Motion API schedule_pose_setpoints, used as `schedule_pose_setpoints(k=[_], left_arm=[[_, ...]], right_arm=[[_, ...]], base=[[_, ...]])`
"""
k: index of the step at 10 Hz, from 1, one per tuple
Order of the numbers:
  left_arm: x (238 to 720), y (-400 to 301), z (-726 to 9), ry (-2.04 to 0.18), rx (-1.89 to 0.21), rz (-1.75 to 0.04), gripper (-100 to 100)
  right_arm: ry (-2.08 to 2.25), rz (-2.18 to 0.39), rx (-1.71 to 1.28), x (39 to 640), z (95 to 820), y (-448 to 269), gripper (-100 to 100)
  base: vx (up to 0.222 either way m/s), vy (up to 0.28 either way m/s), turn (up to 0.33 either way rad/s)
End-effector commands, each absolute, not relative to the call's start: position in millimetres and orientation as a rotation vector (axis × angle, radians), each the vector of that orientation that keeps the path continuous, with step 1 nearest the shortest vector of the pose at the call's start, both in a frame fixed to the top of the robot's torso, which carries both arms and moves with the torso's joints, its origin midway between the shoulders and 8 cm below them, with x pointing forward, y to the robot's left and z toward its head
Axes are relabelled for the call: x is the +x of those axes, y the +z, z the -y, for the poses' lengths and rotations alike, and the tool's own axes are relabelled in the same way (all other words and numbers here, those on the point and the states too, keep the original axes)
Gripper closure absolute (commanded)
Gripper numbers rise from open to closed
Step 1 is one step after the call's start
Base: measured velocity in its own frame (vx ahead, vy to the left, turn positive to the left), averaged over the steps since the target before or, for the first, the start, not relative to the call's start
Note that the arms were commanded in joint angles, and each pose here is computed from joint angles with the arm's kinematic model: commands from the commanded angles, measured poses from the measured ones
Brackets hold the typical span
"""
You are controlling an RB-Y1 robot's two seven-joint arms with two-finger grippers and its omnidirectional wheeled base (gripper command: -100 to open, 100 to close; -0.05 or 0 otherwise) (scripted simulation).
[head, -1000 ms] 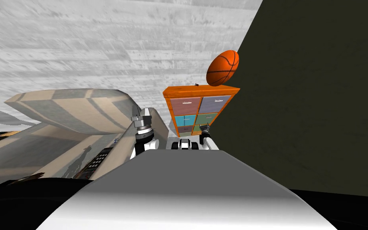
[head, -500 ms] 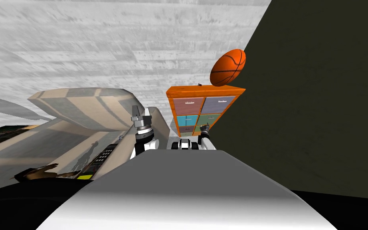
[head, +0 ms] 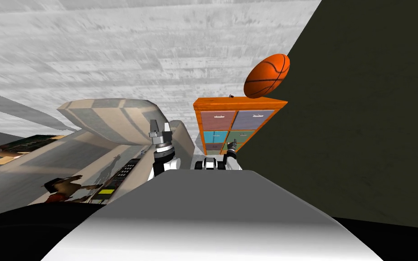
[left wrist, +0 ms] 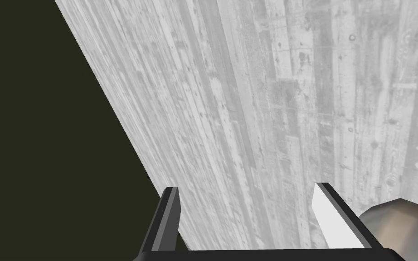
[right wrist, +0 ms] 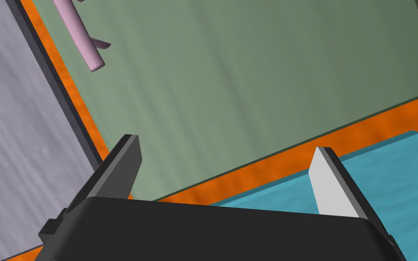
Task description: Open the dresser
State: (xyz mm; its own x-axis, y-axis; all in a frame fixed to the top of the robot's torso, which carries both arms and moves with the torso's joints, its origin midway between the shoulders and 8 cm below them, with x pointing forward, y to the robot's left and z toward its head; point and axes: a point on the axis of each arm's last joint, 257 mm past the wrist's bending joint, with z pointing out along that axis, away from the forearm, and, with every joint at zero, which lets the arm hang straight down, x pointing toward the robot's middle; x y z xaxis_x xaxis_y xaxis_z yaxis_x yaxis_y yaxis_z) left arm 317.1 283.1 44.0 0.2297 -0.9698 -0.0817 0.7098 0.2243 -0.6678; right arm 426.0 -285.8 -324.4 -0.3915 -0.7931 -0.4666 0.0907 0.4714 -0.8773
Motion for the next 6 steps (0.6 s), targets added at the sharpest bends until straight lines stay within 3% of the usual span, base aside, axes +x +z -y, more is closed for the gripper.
schedule_pose_setpoints(k=[1,6], left_arm=[[317,44,-283,-1.243,-0.565,-0.554,0],[317,44,-283,-1.243,-0.565,-0.554,0]], right_arm=[[-1.192,-1.655,-0.67,426,281,-320,-100],[-1.34,-1.546,-0.771,426,263,-311,-100]], base=[[-0.003,0.022,0.107],[-0.004,0.023,0.109]])
